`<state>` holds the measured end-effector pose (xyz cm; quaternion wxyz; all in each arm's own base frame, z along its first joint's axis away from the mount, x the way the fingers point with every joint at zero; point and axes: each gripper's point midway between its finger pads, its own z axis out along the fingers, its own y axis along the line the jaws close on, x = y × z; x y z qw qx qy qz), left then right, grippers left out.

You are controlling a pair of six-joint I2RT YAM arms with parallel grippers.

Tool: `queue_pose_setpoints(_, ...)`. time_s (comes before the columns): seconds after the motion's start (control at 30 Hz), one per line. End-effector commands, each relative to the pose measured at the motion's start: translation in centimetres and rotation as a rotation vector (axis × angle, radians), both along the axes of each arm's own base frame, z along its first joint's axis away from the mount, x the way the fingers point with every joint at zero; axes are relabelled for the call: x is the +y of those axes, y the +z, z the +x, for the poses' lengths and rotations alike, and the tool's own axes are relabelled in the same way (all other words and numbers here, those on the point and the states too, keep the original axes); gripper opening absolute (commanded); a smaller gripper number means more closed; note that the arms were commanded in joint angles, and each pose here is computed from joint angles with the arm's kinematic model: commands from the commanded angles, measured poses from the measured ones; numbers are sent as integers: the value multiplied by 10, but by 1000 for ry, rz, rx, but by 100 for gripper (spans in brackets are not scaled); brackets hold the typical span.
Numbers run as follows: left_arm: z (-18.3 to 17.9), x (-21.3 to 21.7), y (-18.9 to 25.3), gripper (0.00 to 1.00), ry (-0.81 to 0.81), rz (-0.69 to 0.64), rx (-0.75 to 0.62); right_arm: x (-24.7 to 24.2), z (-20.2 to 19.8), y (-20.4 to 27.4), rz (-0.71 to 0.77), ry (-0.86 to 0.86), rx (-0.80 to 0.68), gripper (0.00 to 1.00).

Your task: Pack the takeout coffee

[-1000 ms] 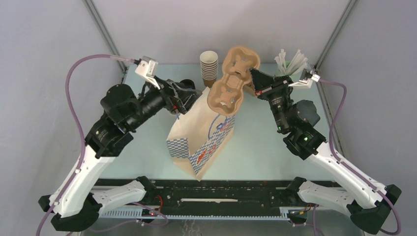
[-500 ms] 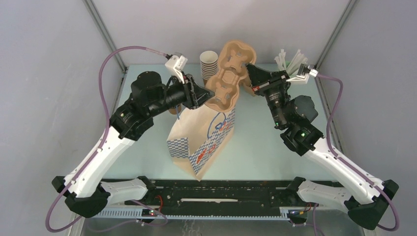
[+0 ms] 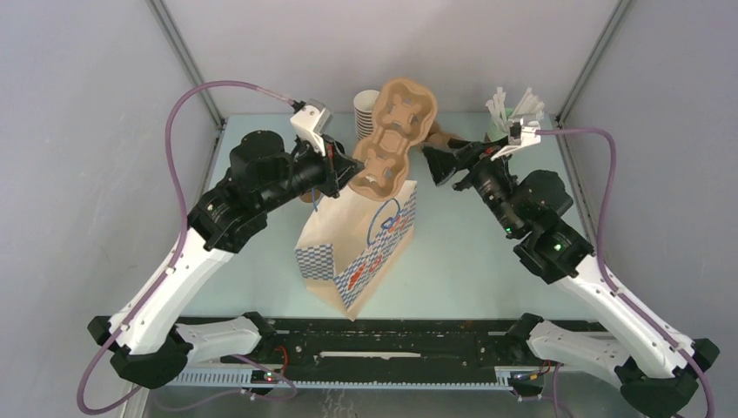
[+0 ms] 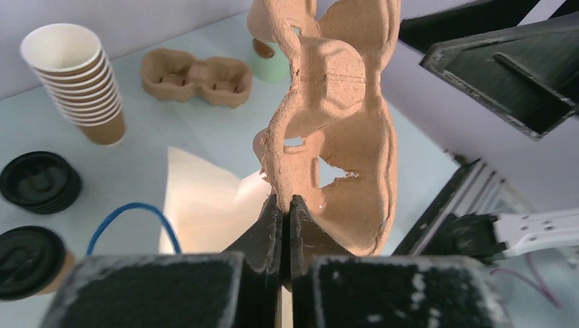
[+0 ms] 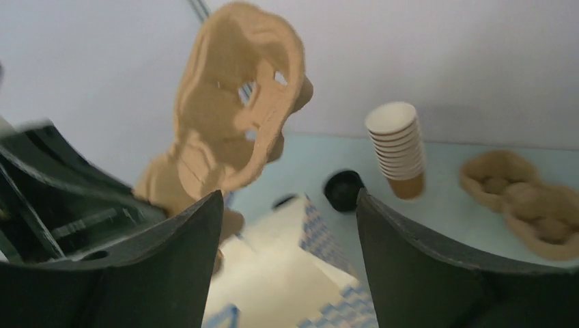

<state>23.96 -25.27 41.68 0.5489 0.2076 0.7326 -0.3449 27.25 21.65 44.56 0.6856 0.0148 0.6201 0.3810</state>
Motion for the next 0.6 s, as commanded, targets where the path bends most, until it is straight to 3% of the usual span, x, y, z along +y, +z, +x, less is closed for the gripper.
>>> queue_pose_setpoints(0.0,-1,22,12,0,37,152,-134,-2,-35,-6,-451,174,-189,81)
queue_pose_setpoints(0.17,-4,22,14,0,27,188,-134,13,-58,8,-693,291,-336,83)
queue_pose_setpoints(0.3,-4,22,16,0,41,188,-133,45,-60,7,-855,385,-422,78)
queue_pose_setpoints(0.4,-4,21,15,0,45,192,-129,67,-53,3,-938,430,-413,78)
queue_pose_setpoints(0.57,-5,21,14,0,43,198,-120,86,-28,11,-980,350,-366,79)
